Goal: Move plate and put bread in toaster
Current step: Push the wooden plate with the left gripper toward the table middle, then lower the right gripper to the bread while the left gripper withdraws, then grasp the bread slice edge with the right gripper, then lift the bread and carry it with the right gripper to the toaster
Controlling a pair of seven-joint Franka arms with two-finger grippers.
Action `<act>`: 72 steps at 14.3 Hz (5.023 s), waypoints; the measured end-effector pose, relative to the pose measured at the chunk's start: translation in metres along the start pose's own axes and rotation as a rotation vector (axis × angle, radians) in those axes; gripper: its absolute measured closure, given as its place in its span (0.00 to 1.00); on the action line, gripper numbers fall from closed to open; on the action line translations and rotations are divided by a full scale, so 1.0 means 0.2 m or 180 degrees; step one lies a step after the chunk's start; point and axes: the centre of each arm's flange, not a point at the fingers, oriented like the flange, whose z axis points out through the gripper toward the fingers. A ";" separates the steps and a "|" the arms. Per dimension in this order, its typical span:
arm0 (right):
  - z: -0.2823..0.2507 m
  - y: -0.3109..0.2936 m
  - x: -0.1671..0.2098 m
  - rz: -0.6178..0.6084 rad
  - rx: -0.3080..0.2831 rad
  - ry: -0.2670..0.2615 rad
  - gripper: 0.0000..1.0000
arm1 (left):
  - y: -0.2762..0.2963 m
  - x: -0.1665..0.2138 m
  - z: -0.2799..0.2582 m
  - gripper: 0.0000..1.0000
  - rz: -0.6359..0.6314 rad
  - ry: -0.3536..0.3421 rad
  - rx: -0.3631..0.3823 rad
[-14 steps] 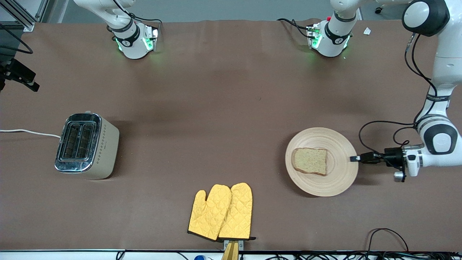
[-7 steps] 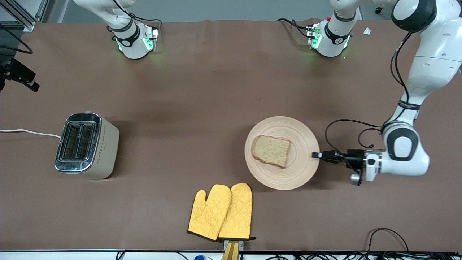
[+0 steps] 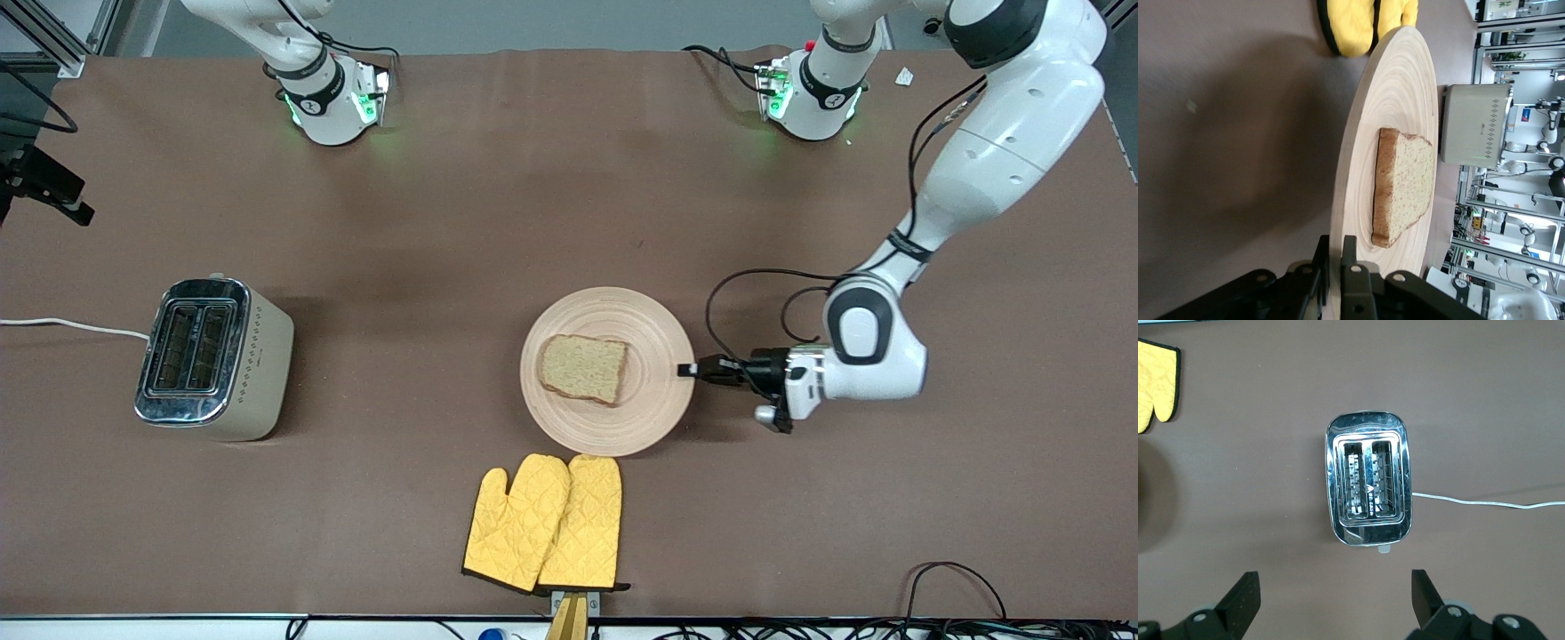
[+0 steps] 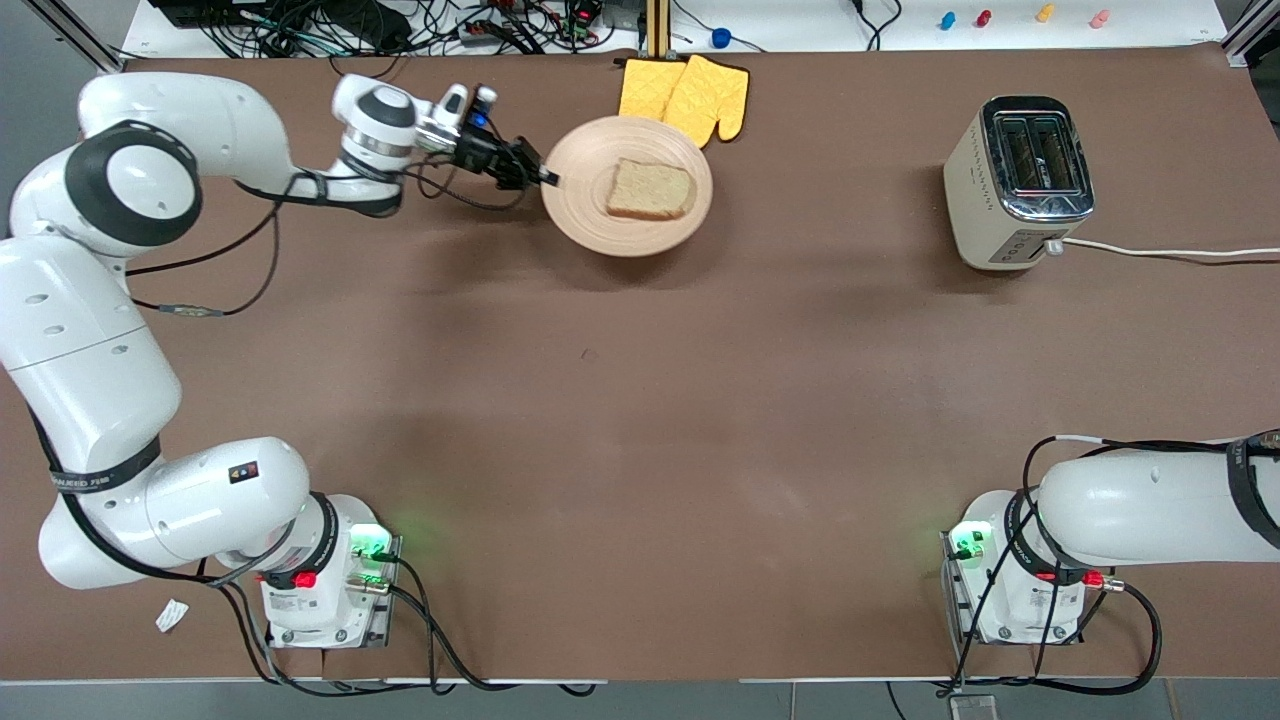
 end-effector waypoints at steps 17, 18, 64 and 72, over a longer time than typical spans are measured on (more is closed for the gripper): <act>0.09 -0.10 0.07 -0.0096 0.0082 0.0015 0.00 | -0.10 0.14 -0.42 0.00 -0.0049 0.0896 0.0243; 0.12 -0.13 0.09 -0.0131 0.0092 -0.0024 0.00 | -0.10 0.17 -0.54 0.00 -0.0062 0.0857 0.0246; 2.01 -2.04 0.05 0.0738 -0.0186 -0.0535 0.94 | 1.82 -0.62 -1.66 0.00 -0.0204 0.0150 0.3547; 1.15 -1.21 0.34 0.0041 -0.1135 -0.0806 0.94 | 1.79 -0.62 -1.72 0.00 -0.0234 0.0152 0.3388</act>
